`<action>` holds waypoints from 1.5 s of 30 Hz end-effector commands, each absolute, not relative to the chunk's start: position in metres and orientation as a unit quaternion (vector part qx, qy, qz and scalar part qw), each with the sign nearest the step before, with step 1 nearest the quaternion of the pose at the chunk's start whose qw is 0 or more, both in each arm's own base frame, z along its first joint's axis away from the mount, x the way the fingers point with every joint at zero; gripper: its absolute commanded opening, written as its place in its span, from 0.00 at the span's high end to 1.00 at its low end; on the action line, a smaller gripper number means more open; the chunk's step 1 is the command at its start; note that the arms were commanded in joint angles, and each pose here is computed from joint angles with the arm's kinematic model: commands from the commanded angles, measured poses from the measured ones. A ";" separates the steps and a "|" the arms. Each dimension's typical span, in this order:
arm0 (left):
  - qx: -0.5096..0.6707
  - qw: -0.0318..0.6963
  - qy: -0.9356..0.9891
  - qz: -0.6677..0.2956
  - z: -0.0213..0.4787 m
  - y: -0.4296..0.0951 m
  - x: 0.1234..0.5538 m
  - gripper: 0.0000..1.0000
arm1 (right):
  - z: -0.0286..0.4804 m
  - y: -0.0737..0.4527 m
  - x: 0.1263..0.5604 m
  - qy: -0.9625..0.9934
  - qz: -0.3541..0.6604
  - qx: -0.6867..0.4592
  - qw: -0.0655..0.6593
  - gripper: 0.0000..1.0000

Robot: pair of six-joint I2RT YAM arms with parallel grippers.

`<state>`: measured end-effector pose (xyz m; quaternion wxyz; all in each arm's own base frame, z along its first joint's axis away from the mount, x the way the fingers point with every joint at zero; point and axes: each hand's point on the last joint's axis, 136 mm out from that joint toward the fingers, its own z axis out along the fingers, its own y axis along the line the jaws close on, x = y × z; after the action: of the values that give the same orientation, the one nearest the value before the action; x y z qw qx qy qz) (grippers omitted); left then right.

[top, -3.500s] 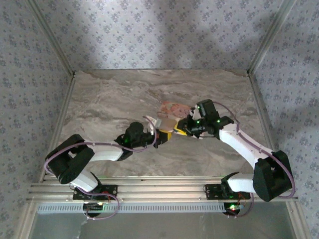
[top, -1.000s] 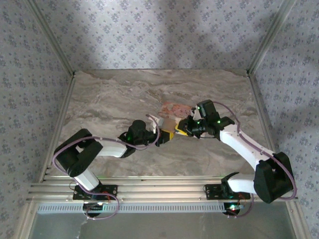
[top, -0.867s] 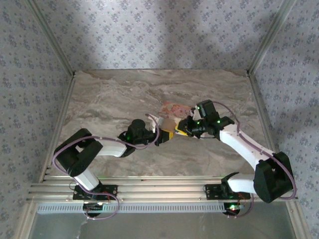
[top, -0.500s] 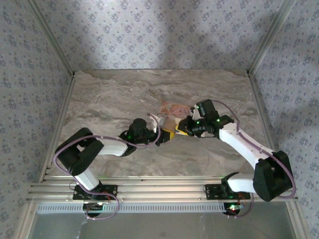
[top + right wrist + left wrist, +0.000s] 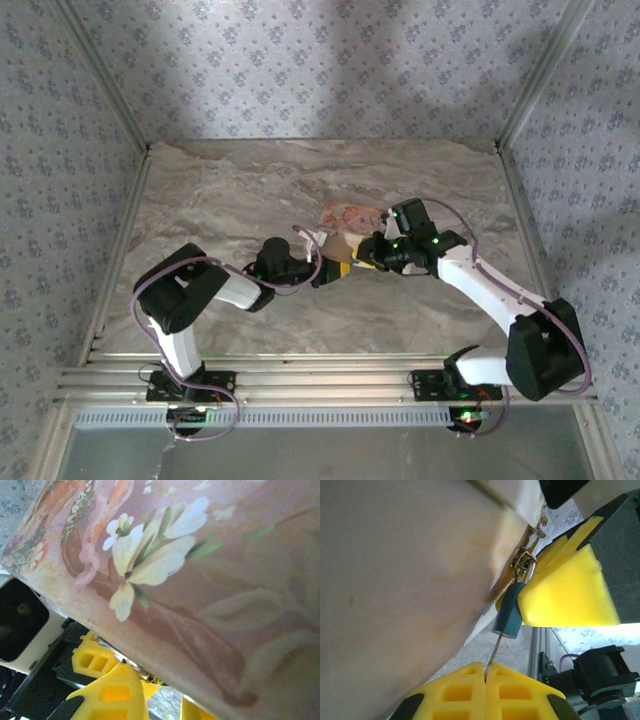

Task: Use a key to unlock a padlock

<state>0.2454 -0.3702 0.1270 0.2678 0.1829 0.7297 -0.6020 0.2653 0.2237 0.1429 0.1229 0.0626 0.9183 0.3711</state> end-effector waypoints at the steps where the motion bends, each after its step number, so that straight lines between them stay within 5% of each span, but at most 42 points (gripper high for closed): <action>1: 0.212 0.367 0.630 -0.651 0.211 -0.379 0.258 1.00 | 0.135 0.244 0.223 0.915 0.403 0.010 0.028 1.00; 10: 0.281 0.472 0.674 -0.494 0.188 -0.379 0.253 1.00 | 0.138 0.248 0.221 0.909 0.417 0.013 0.010 1.00; 21: 0.213 0.382 0.589 -0.680 0.243 -0.402 0.242 1.00 | 0.138 0.240 0.227 0.915 0.400 0.026 0.044 1.00; 26: 0.214 0.377 0.587 -0.684 0.251 -0.402 0.244 1.00 | 0.133 0.239 0.225 0.917 0.396 0.022 0.043 1.00; 45: 0.175 0.390 0.732 -0.530 0.099 -0.360 0.230 1.00 | 0.094 0.249 0.226 0.932 0.351 0.025 0.088 0.98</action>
<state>0.2157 -0.3574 0.0733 0.3125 0.1810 0.7733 -0.5212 0.2296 0.2381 0.0880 0.0819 0.0381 0.9376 0.3358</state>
